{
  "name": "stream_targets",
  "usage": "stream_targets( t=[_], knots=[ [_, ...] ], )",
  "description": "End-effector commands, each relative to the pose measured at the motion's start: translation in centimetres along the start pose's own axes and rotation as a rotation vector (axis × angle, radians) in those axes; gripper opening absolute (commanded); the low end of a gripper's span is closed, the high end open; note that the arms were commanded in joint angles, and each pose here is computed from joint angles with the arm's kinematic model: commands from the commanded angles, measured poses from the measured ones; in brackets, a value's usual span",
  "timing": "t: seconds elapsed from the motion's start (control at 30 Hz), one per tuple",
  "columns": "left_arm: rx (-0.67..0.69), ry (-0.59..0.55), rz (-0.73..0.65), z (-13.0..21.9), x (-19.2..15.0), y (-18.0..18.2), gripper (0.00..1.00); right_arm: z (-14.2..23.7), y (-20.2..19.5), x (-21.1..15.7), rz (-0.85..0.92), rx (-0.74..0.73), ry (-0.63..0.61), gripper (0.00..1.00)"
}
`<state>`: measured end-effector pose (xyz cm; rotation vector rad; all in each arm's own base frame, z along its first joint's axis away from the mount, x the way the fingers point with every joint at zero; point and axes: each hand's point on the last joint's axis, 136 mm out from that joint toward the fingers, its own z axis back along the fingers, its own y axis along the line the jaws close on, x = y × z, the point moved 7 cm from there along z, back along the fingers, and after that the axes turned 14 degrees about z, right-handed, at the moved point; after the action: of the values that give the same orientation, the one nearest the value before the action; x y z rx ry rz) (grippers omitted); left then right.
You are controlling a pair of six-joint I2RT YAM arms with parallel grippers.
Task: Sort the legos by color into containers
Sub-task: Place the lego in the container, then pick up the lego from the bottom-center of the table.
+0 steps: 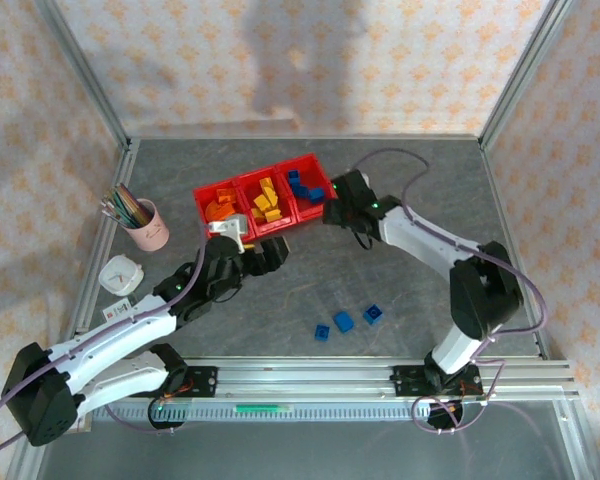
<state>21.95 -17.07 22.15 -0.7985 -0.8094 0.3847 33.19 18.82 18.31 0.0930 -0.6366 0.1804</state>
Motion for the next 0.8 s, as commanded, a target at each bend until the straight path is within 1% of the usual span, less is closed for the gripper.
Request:
stream_targets(
  t=[0.0,0.1,0.27,0.4,0.5,0.6,0.7,0.77],
  knots=[
    [-0.014,0.016,0.014,0.0,-1.6,0.0,0.99,1.2,-1.4,-4.0,-0.058,-0.031,0.089,0.73],
    [-0.032,0.053,0.019,-0.4,-3.1,-0.4,0.99,2.2,-2.5,-7.6,-0.089,-0.049,0.139,0.75],
    [-0.039,0.080,0.033,-0.7,-5.0,-0.6,0.99,3.4,-3.9,-13.2,-0.153,-0.087,0.227,0.78],
    [-0.054,0.098,0.032,-0.8,-5.9,-1.2,0.99,4.5,-4.0,-16.6,-0.221,-0.095,0.256,0.80],
    [-0.057,0.112,0.026,-1.1,-6.5,-1.5,0.99,5.0,-4.0,-18.5,-0.282,-0.101,0.260,0.81],
    [-0.050,0.119,0.021,-1.3,-6.8,-1.5,0.99,5.0,-3.2,-19.9,-0.326,-0.068,0.261,0.81],
    [-0.050,0.120,0.021,-1.3,-6.8,-1.5,0.99,5.0,-2.9,-20.7,-0.344,-0.099,0.263,0.80],
    [-0.052,0.118,0.020,-1.3,-6.8,-1.6,0.99,5.0,-3.0,-21.1,-0.348,-0.116,0.261,0.78]
  ],
)
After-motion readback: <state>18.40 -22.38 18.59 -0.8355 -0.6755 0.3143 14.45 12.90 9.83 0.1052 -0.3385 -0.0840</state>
